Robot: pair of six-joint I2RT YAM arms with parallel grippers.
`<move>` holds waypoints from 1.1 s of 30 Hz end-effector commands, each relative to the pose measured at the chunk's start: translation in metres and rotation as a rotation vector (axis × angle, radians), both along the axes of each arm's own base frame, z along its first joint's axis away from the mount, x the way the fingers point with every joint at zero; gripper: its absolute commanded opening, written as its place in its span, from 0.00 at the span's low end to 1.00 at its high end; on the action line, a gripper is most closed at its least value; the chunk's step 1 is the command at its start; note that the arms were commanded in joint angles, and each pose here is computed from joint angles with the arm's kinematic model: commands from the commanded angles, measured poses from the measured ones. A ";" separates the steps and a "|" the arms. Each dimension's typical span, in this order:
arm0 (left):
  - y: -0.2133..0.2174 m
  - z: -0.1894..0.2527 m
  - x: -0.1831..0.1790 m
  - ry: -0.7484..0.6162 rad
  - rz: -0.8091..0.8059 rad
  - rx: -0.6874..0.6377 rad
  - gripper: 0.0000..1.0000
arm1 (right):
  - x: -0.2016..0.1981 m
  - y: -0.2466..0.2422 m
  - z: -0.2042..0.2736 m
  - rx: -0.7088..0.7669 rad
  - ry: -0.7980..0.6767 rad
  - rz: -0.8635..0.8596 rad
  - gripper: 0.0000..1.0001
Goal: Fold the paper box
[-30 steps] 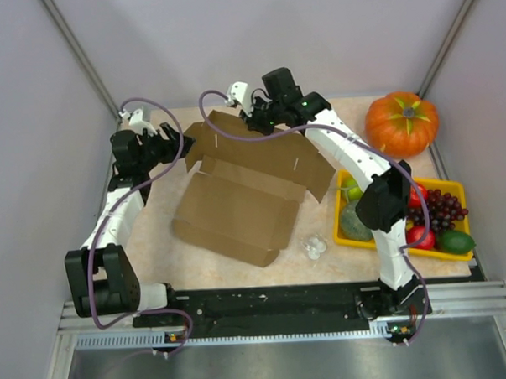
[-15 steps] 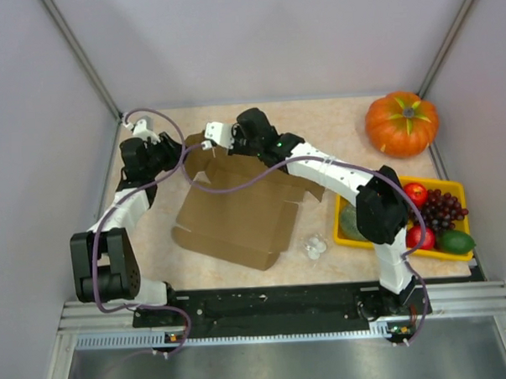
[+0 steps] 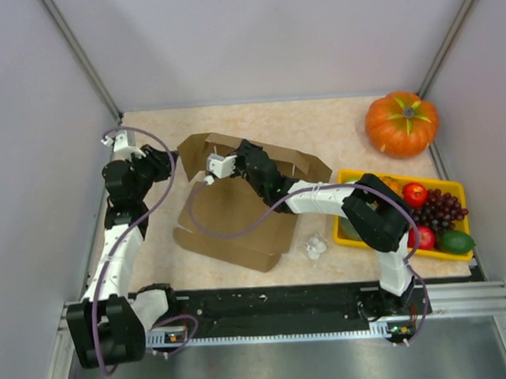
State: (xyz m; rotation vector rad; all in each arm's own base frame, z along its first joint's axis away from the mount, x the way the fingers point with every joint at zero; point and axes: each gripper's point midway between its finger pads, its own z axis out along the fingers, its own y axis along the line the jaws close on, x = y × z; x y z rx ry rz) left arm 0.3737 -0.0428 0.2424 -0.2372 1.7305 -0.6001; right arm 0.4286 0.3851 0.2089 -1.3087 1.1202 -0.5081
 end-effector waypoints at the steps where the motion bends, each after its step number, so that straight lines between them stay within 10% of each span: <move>1: -0.029 0.023 -0.006 -0.120 -0.181 -0.020 0.42 | -0.002 -0.004 0.022 0.067 -0.134 -0.037 0.00; 6: -0.062 0.037 0.019 -0.029 -0.309 -0.042 0.55 | -0.005 0.001 0.024 0.067 -0.171 -0.011 0.00; 13: -0.028 0.036 0.036 0.007 -0.082 -0.009 0.70 | -0.010 0.007 0.016 0.063 -0.147 0.034 0.00; 21: 0.062 0.000 0.064 0.067 0.159 -0.112 0.55 | -0.014 0.010 0.014 0.077 -0.122 0.082 0.00; 26: 0.039 -0.020 0.102 0.159 -0.058 -0.215 0.51 | -0.014 0.008 0.016 0.067 -0.163 0.079 0.00; 33: -0.001 0.014 0.062 0.035 -0.150 -0.156 0.61 | -0.015 0.006 0.017 0.076 -0.186 0.076 0.00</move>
